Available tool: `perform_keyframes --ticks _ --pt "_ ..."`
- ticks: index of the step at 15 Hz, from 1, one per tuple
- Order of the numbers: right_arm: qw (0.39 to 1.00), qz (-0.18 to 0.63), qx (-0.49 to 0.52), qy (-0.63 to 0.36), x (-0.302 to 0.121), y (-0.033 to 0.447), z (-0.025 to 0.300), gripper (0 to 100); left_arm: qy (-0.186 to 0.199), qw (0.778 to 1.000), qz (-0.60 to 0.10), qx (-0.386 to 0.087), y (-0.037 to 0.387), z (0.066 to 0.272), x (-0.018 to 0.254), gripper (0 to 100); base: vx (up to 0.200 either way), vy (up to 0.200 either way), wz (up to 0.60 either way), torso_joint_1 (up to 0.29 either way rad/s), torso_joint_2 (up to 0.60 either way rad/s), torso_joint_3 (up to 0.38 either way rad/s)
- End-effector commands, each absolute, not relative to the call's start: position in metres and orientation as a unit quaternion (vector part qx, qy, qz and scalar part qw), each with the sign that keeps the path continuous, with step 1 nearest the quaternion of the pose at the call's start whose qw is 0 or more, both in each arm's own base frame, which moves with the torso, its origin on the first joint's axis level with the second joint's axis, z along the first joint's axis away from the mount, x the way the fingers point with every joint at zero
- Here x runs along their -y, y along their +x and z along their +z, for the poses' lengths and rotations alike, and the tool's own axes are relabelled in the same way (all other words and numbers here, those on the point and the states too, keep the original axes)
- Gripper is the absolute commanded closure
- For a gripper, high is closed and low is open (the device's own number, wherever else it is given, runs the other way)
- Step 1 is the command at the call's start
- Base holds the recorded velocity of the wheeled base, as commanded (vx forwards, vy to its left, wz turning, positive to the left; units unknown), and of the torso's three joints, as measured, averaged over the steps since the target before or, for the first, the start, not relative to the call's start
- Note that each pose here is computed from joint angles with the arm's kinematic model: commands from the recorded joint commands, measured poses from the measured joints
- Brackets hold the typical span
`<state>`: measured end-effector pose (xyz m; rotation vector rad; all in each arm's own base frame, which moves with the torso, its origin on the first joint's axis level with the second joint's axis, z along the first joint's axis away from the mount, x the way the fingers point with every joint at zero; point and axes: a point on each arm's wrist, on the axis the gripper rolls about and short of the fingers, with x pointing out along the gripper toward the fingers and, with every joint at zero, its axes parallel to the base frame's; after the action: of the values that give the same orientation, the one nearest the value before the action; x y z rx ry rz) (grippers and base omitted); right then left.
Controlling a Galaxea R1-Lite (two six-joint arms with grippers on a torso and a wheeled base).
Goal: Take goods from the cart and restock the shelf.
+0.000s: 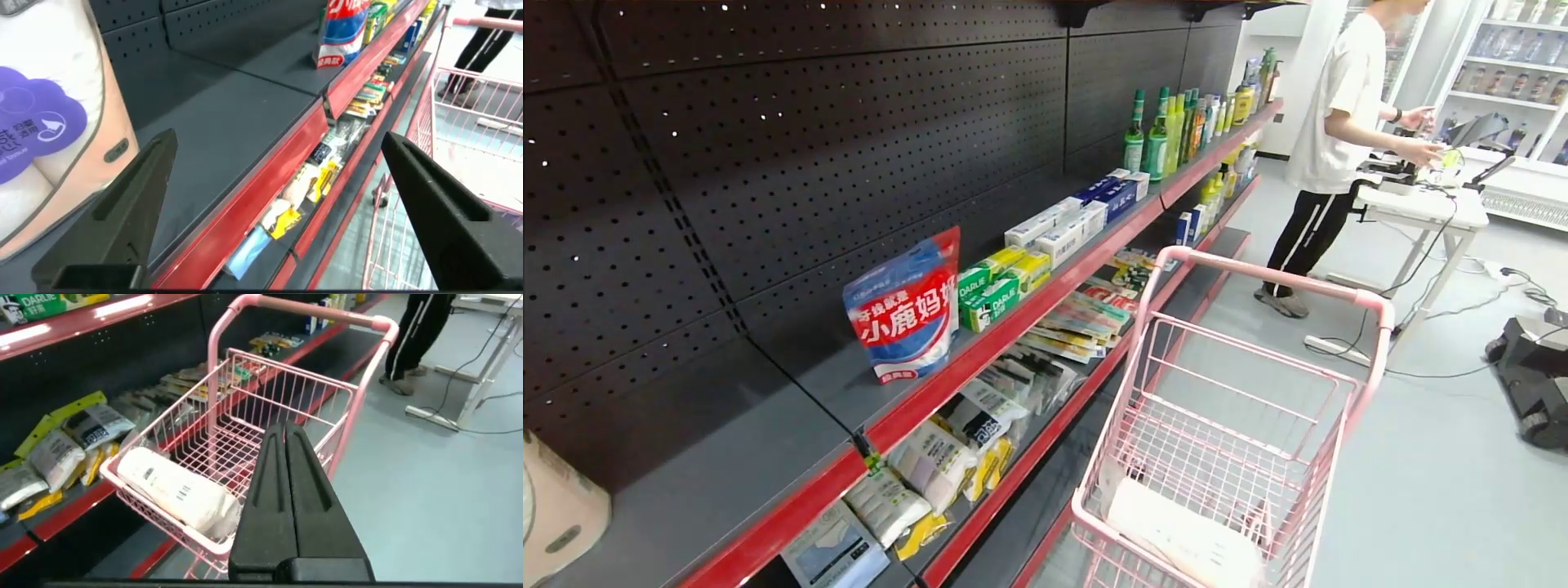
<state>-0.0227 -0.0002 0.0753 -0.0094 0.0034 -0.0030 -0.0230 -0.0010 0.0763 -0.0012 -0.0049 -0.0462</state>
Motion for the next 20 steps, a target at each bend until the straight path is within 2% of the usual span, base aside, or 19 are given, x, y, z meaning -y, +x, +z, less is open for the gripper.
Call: perform_keyframes --ticks 1,2,3,4,5,6,8,9,10,12,13,14,16,17,18,20 --pt "1.0 -0.002 -0.001 -0.005 0.0 -0.023 0.075 100 -0.001 1.0 -0.023 0.002 -0.023 0.076 0.001 0 0.0 0.0 0.0 0.0 0.0 0.0" --pt "1.0 -0.002 0.007 -0.002 0.0 -0.023 0.077 100 -0.001 1.0 -0.023 0.002 -0.023 0.076 0.001 0 0.0 0.0 0.0 0.0 0.0 0.0" --pt "1.0 0.012 0.023 0.005 0.0 -0.023 0.12 100 -0.001 1.0 -0.023 0.002 -0.023 0.076 0.001 0 0.0 0.0 0.0 0.0 0.0 0.0" --pt "0.998 0.012 0.015 0.065 0.0 -0.001 0.191 100 -0.001 1.0 -0.023 0.002 -0.023 0.076 0.001 0 0.0 0.0 0.0 0.0 0.0 0.0" --pt "0.989 0.01 0.047 0.139 0.0 0.026 0.263 100 -0.002 1.0 -0.023 0.001 -0.023 0.076 0.001 0 0.0 0.0 0.0 0.0 0.0 0.0" --pt "0.989 -0.003 0.048 0.138 0.0 0.053 0.298 100 -0.001 1.0 -0.023 0.002 -0.023 0.076 0.001 0 0.0 0.0 0.0 0.0 0.0 0.0" --pt "0.995 -0.077 -0.006 0.06 0.004 0.083 0.288 100 -0.002 1.0 -0.023 0.001 -0.023 0.076 0.001 0 0.0 0.0 0.0 0.0 0.0 0.0" --pt "0.99 -0.125 -0.065 -0.027 0.008 0.112 0.275 100 -0.002 1.0 -0.023 0.001 -0.023 0.076 0.001 0 0.0 0.0 0.0 0.0 0.0 0.0" --pt "0.988 -0.116 -0.094 -0.032 0.007 0.129 0.272 100 -0.001 1.0 -0.024 0.002 -0.023 0.076 0.001 0 0.0 0.0 0.0 0.0 0.0 0.0" --pt "0.977 -0.056 -0.189 -0.081 -0.009 0.169 0.245 100 0.0 1.0 -0.023 0.002 -0.023 0.076 0.001 0 0.0 0.0 0.0 0.0 0.0 0.0" --pt "0.975 -0.046 -0.2 -0.087 -0.012 0.172 0.241 100 0.0 1.0 -0.023 0.002 -0.023 0.076 0.001 0 0.0 0.0 0.0 0.0 0.0 0.0" --pt "0.945 0.039 -0.307 -0.108 -0.036 0.198 0.207 100 0.0 1.0 -0.023 0.002 -0.023 0.076 0.001 0 0.0 0.0 0.0 0.0 0.0 0.0" --pt "0.899 0.119 -0.405 -0.114 -0.057 0.229 0.18 100 0.001 1.0 -0.023 0.002 -0.023 0.076 0.001 0 0.0 0.0 0.0 0.0 0.0 0.0" --pt "0.887 0.141 -0.424 -0.116 -0.066 0.24 0.171 100 0.001 1.0 -0.023 0.002 -0.023 0.076 0.001 0 0.0 0.0 0.0 0.0 0.0 0.0" --pt "0.86 0.188 -0.456 -0.131 -0.084 0.261 0.149 100 0.001 1.0 -0.023 0.002 -0.023 0.076 0.001 0 0.0 0.0 0.0 0.0 0.0 0.0" --pt "0.817 0.237 -0.489 -0.192 -0.105 0.267 0.119 100 0.001 1.0 -0.023 0.002 -0.023 0.076 0.001 0 0.0 0.0 0.0 0.0 0.0 0.0"
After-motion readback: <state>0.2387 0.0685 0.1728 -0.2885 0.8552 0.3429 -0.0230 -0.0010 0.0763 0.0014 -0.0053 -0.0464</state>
